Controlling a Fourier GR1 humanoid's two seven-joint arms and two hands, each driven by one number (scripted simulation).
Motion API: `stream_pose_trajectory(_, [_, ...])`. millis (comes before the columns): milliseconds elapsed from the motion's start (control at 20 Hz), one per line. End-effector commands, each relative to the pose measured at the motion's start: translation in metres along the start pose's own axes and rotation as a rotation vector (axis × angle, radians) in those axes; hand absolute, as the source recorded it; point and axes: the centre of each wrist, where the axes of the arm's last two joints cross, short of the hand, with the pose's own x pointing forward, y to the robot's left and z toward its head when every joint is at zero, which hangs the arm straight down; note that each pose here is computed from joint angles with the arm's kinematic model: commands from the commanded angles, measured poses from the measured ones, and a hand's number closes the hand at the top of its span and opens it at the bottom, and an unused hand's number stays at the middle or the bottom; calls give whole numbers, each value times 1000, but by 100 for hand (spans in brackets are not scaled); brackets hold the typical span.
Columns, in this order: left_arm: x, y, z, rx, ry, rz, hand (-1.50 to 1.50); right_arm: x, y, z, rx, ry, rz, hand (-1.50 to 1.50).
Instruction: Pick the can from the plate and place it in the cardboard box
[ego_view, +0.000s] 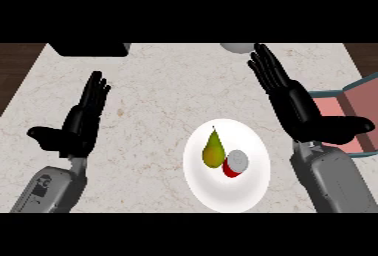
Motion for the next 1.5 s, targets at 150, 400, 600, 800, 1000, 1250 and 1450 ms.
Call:
stream_pose_trajectory(150, [18, 72, 17, 81, 147, -28, 0, -7, -19, 45, -130, 130, 17, -150])
stream_pose_trajectory(400, [-8, 79, 46, 87, 289, 4, 0, -10, -49, 80, -567, 7, 323, -150])
stream_pose_trajectory(600, [10, 81, 45, 67, 280, 49, 0, -8, 3, 112, -420, -173, 359, -150])
stream_pose_trajectory(800, [16, 95, 48, 61, 293, 33, 0, 36, 8, 129, -249, -102, 483, -150])
stream_pose_trajectory(1000, [14, 90, 47, 64, 303, 29, 0, 38, -11, 136, -86, 170, 779, -150])
stream_pose_trajectory(1250, [8, 76, 54, 47, 295, 27, 0, 61, -7, 124, 36, 401, 1011, -150])
stream_pose_trajectory(1450, [15, 85, 46, 44, 285, 25, 0, 78, 17, 108, 108, 561, 1074, -150])
